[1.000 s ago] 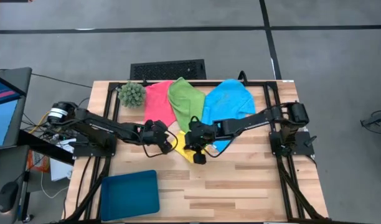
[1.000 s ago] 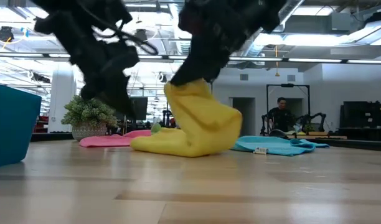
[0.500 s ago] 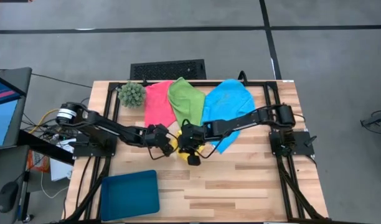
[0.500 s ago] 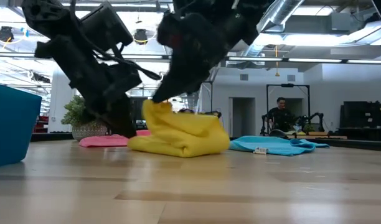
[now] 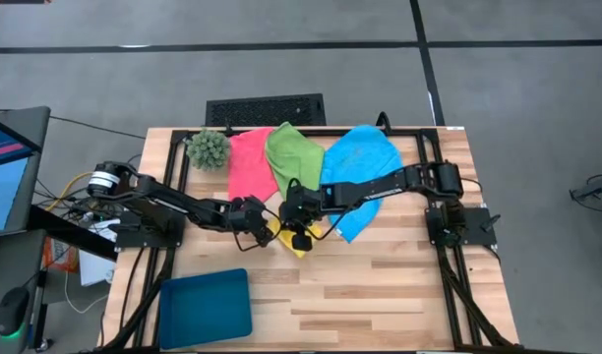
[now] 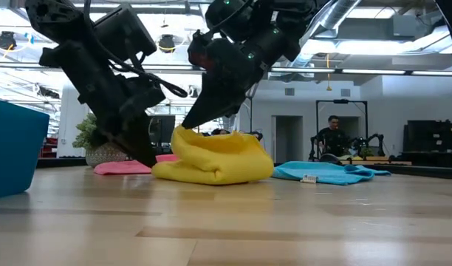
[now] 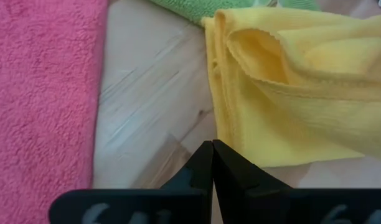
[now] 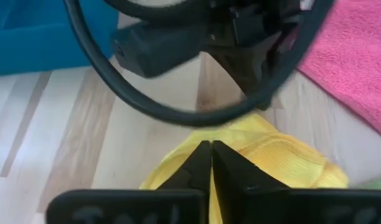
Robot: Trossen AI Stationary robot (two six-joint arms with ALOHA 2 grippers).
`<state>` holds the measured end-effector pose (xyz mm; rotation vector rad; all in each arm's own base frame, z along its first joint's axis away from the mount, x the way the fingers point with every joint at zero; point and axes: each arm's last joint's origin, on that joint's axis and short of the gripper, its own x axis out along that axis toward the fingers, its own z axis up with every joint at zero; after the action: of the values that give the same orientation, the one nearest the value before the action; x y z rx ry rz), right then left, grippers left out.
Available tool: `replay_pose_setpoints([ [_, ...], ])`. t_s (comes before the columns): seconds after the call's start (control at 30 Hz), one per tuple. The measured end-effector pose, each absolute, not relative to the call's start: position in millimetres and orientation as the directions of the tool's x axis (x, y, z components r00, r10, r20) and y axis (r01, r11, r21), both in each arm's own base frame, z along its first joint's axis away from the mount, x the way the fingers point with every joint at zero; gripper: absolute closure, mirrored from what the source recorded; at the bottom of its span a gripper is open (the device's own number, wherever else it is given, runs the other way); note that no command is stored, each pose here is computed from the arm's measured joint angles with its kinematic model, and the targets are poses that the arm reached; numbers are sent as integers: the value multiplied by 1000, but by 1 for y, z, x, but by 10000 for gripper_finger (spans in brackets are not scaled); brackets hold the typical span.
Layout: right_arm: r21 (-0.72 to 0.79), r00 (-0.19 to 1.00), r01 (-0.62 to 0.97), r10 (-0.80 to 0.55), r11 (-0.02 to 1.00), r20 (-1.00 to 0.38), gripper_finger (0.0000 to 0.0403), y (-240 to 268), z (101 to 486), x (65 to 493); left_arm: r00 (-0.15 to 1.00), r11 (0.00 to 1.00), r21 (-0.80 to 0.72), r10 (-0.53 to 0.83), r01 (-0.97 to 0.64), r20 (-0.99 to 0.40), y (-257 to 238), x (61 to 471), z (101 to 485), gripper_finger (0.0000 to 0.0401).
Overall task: Fold microfiber towels
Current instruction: Fold the yellow microfiber towel
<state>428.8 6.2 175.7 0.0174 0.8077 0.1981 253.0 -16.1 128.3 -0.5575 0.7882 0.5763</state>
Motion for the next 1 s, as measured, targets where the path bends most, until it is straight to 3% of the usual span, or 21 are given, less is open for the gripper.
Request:
replay_pose_setpoints([
  [0.3,97,685,-145,171,985,-708,261,-5,176,430,577,684,-259,286,-682,-765,-14,238,153,401],
  [0.47,177,652,-195,263,965,-711,212,-7,198,417,645,689,-308,299,-656,-703,-13,230,176,401],
  [0.73,78,542,-337,261,938,-799,212,32,245,370,668,698,-291,354,-654,-654,-10,223,189,401],
  [0.9,-42,501,-408,185,912,-845,224,63,222,367,656,702,-276,351,-656,-668,-10,223,187,401],
  [1.0,-31,475,-401,179,915,-862,233,71,203,372,658,705,-279,343,-652,-671,-11,223,187,401],
])
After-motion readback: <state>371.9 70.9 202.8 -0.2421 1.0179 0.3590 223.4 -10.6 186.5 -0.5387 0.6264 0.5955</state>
